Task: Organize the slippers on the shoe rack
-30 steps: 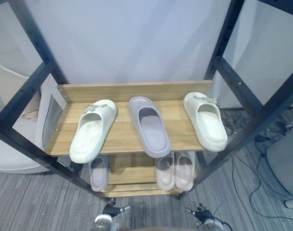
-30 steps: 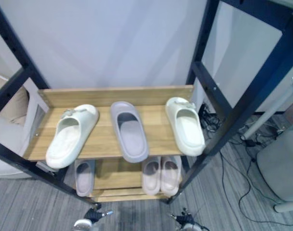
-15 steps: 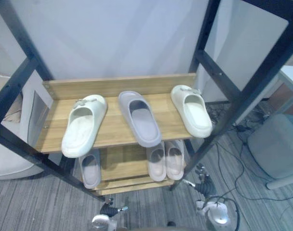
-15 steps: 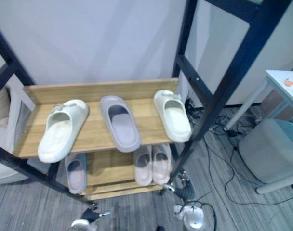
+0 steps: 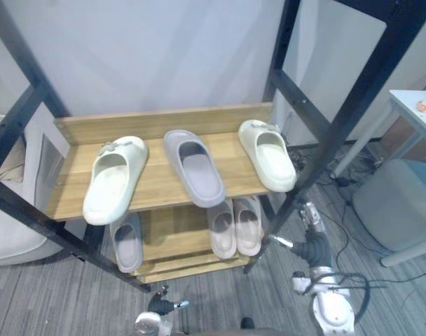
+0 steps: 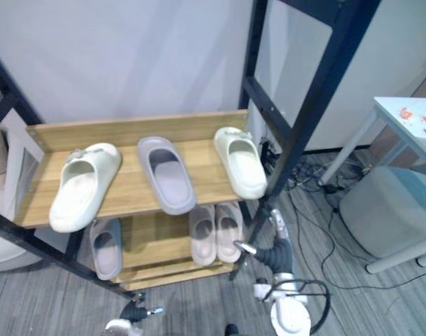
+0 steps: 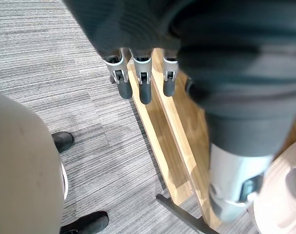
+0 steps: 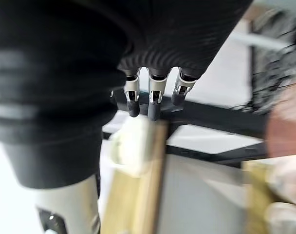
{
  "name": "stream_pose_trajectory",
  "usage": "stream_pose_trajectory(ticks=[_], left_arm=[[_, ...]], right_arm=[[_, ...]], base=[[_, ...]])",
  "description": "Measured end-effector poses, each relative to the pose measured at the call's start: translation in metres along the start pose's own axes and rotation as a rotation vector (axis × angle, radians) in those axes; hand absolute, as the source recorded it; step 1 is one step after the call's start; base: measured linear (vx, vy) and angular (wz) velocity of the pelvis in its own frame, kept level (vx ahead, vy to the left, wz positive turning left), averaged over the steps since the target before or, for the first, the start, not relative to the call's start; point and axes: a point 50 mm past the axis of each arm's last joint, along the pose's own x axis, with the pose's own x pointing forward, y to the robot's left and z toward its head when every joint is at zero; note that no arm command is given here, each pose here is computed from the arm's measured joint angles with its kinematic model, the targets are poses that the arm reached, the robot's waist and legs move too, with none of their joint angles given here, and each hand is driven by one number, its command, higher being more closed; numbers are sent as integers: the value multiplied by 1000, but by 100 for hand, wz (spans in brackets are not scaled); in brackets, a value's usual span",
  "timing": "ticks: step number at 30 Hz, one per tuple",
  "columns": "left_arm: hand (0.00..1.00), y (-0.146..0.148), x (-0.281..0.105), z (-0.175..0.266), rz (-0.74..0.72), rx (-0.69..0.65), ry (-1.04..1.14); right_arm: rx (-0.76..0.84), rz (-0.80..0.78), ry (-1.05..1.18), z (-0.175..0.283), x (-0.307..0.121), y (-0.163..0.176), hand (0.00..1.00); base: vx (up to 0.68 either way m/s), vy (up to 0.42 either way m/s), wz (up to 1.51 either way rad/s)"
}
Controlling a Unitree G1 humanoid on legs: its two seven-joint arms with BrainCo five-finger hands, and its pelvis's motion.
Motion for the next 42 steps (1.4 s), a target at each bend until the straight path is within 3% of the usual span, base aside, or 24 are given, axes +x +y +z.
stream_pose_trajectory(ticks=[21, 42], left_arm=[[0, 4, 0, 0, -3, 8, -3], [0, 8, 1, 6, -11, 12, -28]], right_arm=[[63, 42, -298, 43, 60, -1, 0], [-41, 147, -189, 23, 144, 3, 0]], base=[[-20, -6, 11], [-5, -13, 5]])
